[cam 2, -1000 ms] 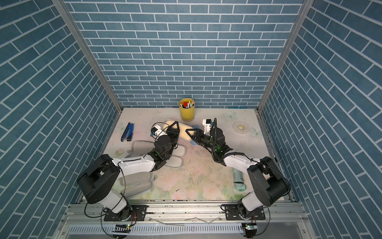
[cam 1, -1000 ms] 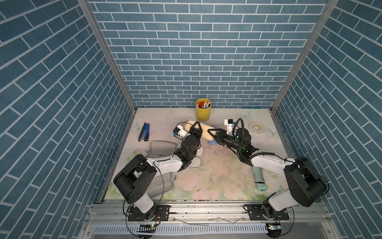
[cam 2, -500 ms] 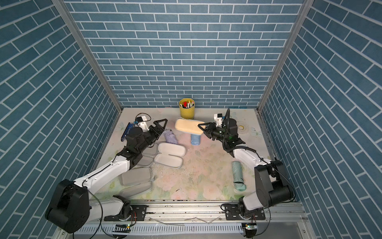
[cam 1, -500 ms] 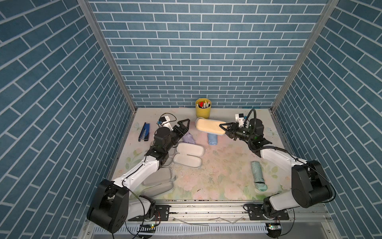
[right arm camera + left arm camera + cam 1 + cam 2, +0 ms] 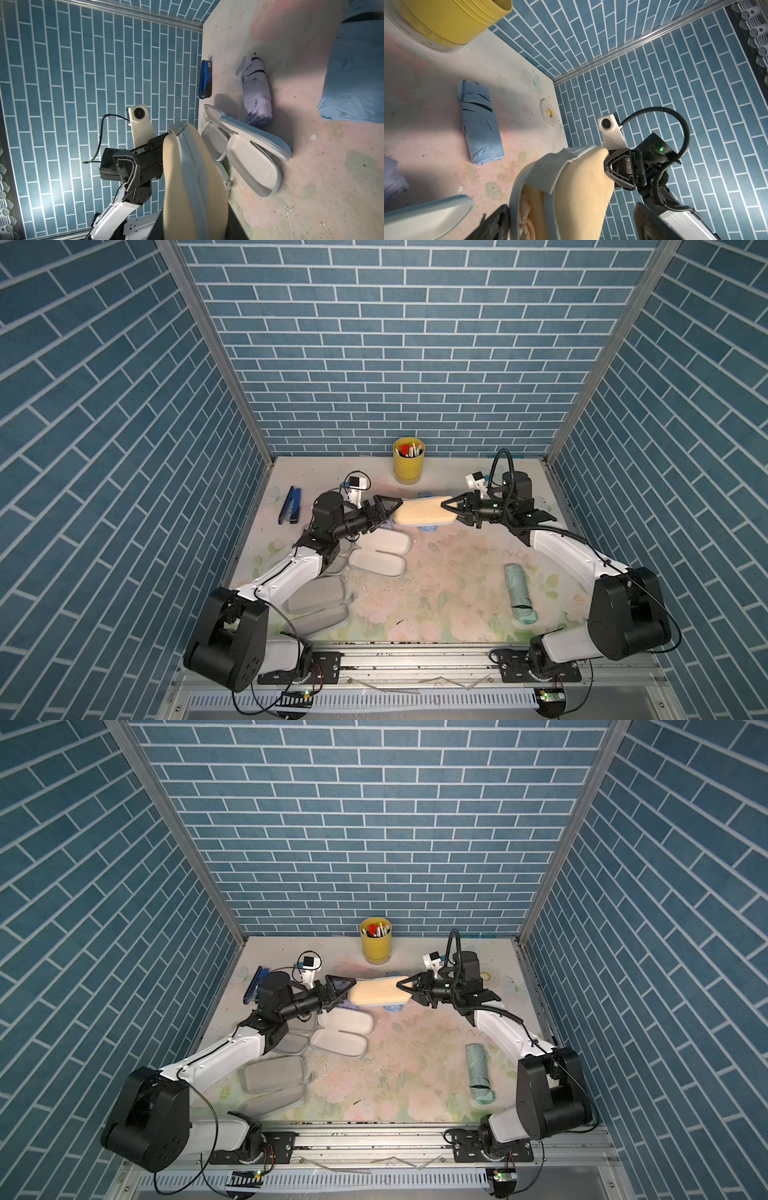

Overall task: Put umbrellas into zippered umbrella sleeves
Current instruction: Adjust the umbrella sleeve.

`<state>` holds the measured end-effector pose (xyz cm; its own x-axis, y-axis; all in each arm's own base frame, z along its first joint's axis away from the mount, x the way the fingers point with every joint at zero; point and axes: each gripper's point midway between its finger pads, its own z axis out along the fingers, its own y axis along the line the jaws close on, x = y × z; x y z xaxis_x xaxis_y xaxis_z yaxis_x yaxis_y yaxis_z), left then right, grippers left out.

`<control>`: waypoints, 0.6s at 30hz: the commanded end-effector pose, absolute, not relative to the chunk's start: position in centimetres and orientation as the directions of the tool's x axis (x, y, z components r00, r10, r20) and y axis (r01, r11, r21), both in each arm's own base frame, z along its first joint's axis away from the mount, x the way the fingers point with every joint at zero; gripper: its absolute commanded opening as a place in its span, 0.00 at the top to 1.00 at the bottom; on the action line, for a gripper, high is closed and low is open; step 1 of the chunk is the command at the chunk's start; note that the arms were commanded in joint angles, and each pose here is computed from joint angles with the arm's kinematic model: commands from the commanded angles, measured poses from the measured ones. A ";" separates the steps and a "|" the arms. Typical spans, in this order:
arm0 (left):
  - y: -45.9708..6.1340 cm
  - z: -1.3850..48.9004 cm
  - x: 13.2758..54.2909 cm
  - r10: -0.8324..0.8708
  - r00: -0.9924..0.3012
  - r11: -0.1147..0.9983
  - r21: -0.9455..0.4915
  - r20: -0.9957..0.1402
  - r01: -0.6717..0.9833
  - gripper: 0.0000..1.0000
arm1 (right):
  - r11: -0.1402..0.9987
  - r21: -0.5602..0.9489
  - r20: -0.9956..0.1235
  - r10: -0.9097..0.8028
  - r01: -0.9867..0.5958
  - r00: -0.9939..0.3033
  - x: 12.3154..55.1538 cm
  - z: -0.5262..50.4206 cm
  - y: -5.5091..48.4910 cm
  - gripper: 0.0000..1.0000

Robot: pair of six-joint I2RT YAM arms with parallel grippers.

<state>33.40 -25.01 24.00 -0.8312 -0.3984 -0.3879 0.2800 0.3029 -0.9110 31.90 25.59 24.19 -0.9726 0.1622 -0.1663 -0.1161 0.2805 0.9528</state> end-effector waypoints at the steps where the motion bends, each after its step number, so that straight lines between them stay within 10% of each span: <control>1: -28.8 25.7 31.4 -0.287 -0.864 0.184 -0.909 -0.413 0.374 0.14 | 0.197 0.946 -0.276 0.071 -0.258 -0.958 30.0 28.5 26.5 0.74; 7: -29.3 24.5 31.9 -0.276 -0.890 0.160 -0.931 -0.362 0.329 0.27 | 0.202 0.941 -0.286 0.041 -0.272 -0.958 29.5 28.5 26.6 0.76; 18: -26.4 23.0 31.8 -0.267 -0.858 0.342 -0.876 -0.439 0.341 0.08 | 0.226 0.928 -0.311 0.034 -0.296 -0.950 28.9 29.7 25.8 0.83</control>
<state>32.11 -25.99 22.85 -0.8616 -0.3046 -0.4061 0.3050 0.3288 -0.8938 30.30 25.07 26.24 -0.9694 0.0945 -0.2267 -0.1881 0.3082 0.9326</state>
